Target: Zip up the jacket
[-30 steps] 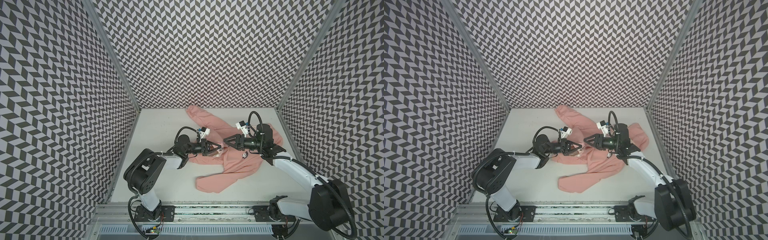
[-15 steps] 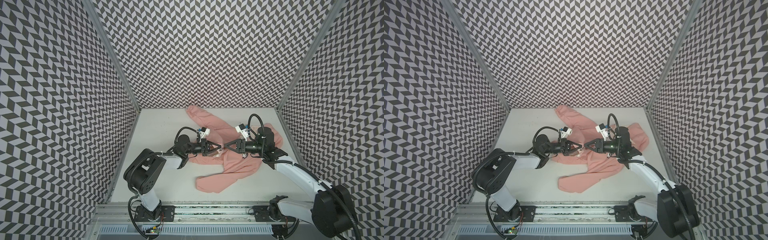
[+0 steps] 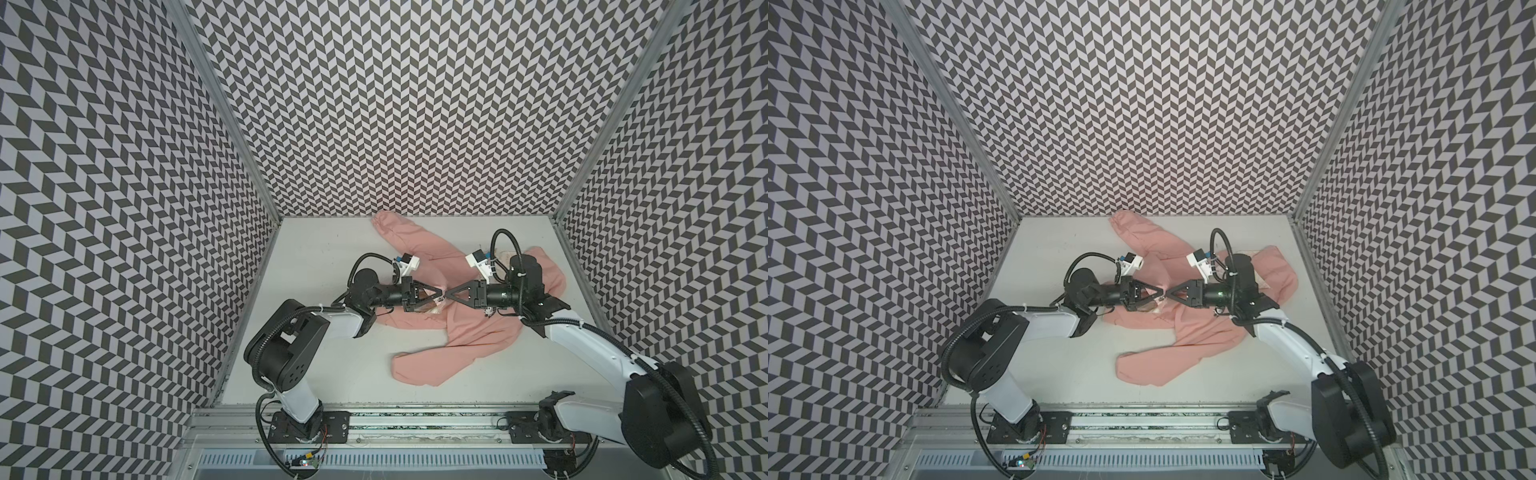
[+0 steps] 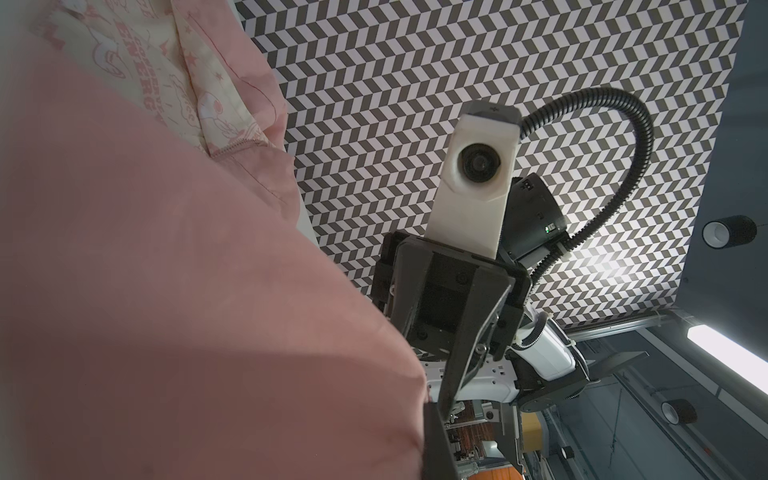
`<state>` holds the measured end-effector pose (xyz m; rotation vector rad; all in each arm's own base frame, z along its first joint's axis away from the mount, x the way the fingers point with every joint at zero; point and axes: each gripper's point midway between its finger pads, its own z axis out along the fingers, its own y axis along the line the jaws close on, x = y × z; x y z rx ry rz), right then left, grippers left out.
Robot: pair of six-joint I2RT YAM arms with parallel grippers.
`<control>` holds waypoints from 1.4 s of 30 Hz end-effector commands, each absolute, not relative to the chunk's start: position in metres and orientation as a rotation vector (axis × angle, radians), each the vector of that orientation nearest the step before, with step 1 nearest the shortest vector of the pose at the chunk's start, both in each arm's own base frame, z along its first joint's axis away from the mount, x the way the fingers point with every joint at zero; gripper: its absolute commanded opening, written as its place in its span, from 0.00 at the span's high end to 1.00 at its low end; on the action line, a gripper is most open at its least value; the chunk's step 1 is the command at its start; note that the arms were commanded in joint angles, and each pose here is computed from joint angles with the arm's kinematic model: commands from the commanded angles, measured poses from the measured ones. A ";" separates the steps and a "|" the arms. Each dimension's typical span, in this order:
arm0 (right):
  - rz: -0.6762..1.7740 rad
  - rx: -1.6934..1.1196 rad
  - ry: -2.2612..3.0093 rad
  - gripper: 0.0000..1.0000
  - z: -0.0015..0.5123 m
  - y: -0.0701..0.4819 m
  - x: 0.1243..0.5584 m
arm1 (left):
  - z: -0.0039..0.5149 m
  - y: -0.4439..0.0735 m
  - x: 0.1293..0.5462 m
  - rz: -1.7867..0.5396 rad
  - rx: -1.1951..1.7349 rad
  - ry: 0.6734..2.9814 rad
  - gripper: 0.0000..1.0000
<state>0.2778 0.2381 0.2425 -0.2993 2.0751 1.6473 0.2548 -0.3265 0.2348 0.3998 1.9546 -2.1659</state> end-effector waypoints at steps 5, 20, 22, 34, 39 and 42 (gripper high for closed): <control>1.678 -0.396 1.994 0.79 0.255 0.248 0.279 | 0.253 -0.327 0.248 -2.186 0.479 1.903 1.00; 1.706 -0.421 1.974 0.89 0.260 0.251 0.273 | 0.251 -0.329 0.249 -2.192 0.466 1.917 1.00; 1.704 -0.420 1.974 0.91 0.260 0.251 0.273 | 0.251 -0.330 0.249 -2.193 0.467 1.917 1.00; 1.698 -0.393 1.997 1.00 0.255 0.251 0.276 | 0.251 -0.330 0.251 -2.193 0.452 1.918 0.82; 1.704 -0.389 2.005 1.00 0.253 0.251 0.275 | 0.257 -0.331 0.252 -2.215 0.458 1.881 0.68; 1.707 -0.384 2.011 1.00 0.251 0.251 0.275 | 0.259 -0.332 0.255 -2.226 0.448 1.860 0.68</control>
